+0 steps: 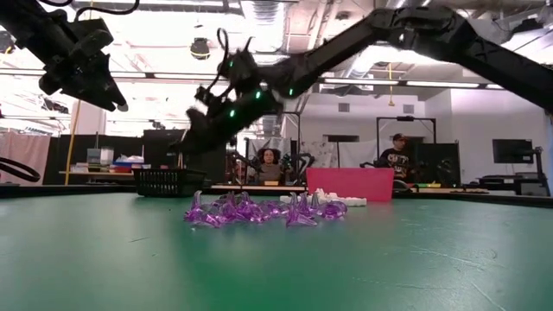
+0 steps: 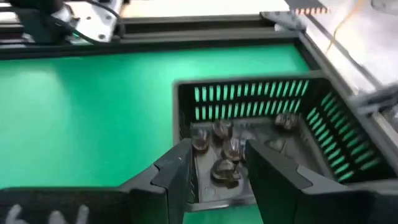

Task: Sort Halloween decoration
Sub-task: Put the brown skull toy into the black bin

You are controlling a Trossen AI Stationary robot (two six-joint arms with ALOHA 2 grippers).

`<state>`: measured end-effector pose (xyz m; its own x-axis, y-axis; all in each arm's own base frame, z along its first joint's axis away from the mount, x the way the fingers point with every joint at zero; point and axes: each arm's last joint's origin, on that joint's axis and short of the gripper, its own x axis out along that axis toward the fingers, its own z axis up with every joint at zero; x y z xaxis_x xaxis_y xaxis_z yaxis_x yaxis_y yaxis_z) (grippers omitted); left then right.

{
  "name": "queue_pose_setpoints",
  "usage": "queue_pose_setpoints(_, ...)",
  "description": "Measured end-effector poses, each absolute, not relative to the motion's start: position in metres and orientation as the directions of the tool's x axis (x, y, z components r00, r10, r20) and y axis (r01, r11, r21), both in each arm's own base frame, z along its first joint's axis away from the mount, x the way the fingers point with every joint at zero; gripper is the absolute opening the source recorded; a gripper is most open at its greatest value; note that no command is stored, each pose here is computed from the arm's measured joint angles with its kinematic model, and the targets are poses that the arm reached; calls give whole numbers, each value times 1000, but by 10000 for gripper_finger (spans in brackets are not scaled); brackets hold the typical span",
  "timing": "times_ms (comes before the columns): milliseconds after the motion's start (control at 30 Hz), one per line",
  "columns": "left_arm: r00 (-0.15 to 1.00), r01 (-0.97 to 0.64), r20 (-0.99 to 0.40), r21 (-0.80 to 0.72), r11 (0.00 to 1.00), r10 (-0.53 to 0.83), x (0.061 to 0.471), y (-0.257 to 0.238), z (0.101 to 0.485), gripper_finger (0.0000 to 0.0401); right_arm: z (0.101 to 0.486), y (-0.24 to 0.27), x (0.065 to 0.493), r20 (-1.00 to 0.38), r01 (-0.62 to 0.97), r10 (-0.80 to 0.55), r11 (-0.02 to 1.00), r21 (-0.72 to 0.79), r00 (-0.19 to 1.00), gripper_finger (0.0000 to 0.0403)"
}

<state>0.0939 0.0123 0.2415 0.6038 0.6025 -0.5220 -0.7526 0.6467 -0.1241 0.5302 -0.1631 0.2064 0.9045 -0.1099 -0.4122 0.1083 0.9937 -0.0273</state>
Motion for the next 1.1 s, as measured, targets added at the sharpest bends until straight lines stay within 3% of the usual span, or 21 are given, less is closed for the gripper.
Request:
queue_pose_setpoints(200, 603, -751, -522, -116, 651, 603, 94, 12, 241, 183, 271, -141, 504, -467, -17, -49, 991, -136, 883, 180)
queue_pose_setpoints(367, 603, -749, -521, -109, 653, 604, 94, 12, 241, 183, 284, -123, 480, -634, -103, 9, 988, -111, 774, 180)
queue_pose_setpoints(600, 603, -749, -520, -106, 654, 606, 94, 12, 242, 183, 309, -105, 435, -743, -221, 148, 975, 0, 653, 163)
queue_pose_setpoints(767, 603, -749, -519, -106, 654, 606, 94, 12, 242, 183, 312, -102, 375, -795, -159, 134, 986, 48, 592, 133)
queue_pose_setpoints(933, 595, -758, -509, -99, 645, 621, 94, 13, 242, 183, 302, -88, 317, -757, -6, 5, 1000, 1, 653, 108)
queue_pose_setpoints(1100, 591, -763, -504, -96, 639, 630, 94, 13, 242, 183, 268, -60, 307, -603, 32, -4, 999, 35, 797, 103)
